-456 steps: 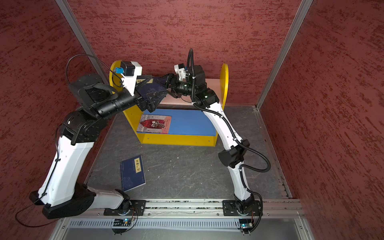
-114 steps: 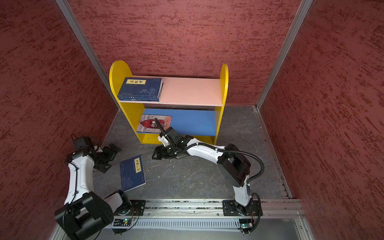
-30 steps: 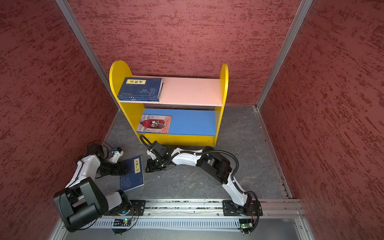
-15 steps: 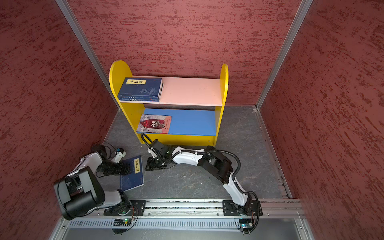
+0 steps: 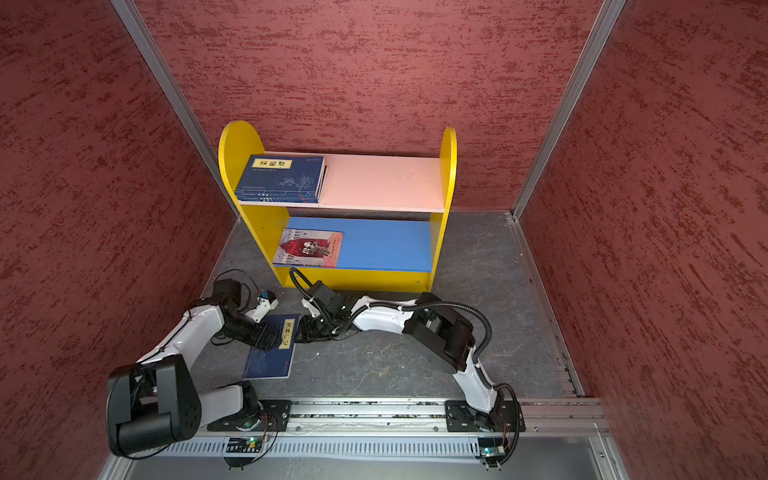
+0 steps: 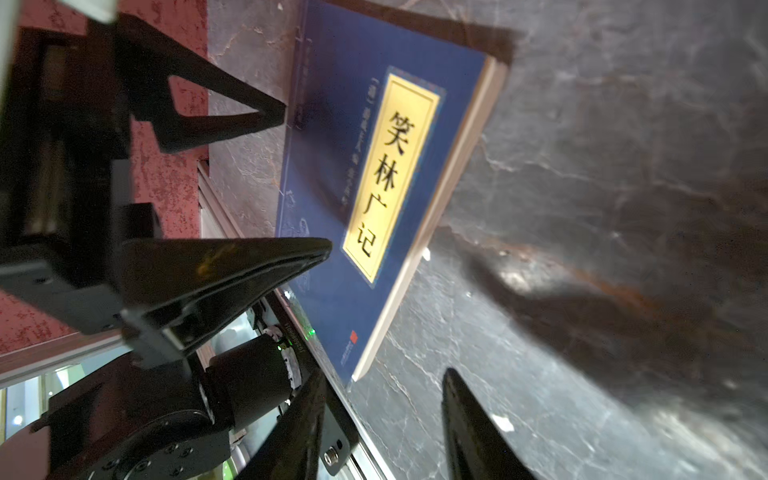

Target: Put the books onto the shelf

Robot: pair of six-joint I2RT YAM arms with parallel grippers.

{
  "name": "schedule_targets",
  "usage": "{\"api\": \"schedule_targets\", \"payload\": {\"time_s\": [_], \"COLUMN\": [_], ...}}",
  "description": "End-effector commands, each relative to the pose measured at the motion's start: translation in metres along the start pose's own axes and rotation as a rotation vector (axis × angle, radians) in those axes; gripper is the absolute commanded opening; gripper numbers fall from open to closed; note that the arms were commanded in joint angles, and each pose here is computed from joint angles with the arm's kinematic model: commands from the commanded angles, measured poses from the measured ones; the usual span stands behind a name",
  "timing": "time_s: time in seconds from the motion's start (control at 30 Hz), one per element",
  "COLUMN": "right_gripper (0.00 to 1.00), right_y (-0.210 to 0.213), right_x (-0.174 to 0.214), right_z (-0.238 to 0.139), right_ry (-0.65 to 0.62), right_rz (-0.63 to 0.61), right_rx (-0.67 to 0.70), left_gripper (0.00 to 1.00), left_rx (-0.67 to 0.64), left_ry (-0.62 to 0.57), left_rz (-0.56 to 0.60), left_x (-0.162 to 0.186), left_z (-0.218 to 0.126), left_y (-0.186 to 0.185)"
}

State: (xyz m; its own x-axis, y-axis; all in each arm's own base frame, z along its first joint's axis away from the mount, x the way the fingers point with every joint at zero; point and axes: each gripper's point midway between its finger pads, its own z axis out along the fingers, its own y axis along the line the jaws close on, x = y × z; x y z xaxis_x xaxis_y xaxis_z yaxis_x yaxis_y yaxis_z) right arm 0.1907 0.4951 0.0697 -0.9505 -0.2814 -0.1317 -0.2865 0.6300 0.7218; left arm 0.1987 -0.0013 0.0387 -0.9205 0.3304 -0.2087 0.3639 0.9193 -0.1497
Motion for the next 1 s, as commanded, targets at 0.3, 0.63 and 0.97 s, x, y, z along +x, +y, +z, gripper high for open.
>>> {"api": "schedule_targets", "payload": {"time_s": [0.3,0.63,0.97], "right_gripper": [0.51,0.52,0.54], "right_y": [0.001,0.005,0.006], "right_x": [0.002,0.002,0.007], "right_z": [-0.003,0.007,0.013], "right_ry": [-0.061,-0.054,-0.041], "right_rz": [0.120,0.142,0.169], "right_rx": [-0.085,-0.099,-0.114], "left_gripper": [0.99,0.99,0.99], "left_rx": [-0.027,-0.011,0.055], "left_ry": [0.015,0.047,0.100], "left_rz": [-0.063,-0.057,-0.060], "left_x": [-0.008,0.013,0.026], "left_z": [-0.019,-0.003,0.011], "left_y": [0.012,0.028,0.020]}}
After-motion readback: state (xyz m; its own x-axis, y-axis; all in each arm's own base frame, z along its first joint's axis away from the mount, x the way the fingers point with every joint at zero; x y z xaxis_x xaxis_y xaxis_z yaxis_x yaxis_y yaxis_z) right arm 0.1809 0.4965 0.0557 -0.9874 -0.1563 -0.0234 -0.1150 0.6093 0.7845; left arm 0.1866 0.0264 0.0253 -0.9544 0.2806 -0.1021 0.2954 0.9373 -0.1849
